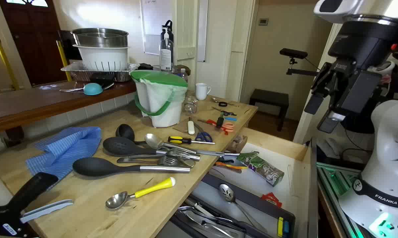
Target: Put the spoon on the desk
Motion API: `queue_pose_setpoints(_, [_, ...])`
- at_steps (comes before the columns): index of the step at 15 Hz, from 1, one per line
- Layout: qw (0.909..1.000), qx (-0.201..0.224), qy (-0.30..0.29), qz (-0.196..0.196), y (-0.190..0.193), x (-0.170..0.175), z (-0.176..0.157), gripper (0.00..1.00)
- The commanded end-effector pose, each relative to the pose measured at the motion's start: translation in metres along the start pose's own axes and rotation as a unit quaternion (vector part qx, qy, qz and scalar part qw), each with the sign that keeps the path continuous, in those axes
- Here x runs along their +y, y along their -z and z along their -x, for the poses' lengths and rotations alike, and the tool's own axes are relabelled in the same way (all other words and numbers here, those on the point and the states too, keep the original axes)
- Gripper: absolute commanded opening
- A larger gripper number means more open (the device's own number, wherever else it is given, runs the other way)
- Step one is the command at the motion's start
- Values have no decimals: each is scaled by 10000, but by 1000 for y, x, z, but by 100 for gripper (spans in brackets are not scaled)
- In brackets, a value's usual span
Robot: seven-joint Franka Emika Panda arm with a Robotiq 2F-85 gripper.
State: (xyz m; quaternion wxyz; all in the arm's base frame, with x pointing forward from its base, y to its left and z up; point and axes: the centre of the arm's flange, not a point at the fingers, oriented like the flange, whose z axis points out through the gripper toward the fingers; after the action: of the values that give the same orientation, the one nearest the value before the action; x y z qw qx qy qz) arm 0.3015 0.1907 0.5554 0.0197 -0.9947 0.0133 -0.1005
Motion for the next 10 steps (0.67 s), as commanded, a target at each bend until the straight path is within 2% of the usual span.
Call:
queue_pose_setpoints(1, [10000, 0, 0, 0, 0, 0, 0, 100])
queue_pose_setpoints(4, [10000, 0, 0, 0, 0, 0, 0, 100])
queue_pose_setpoints(5, [9997, 88, -219, 82, -4, 5, -3, 100])
queue_pose_setpoints(10, [9939, -27, -1096, 85, -53, 72, -15, 100])
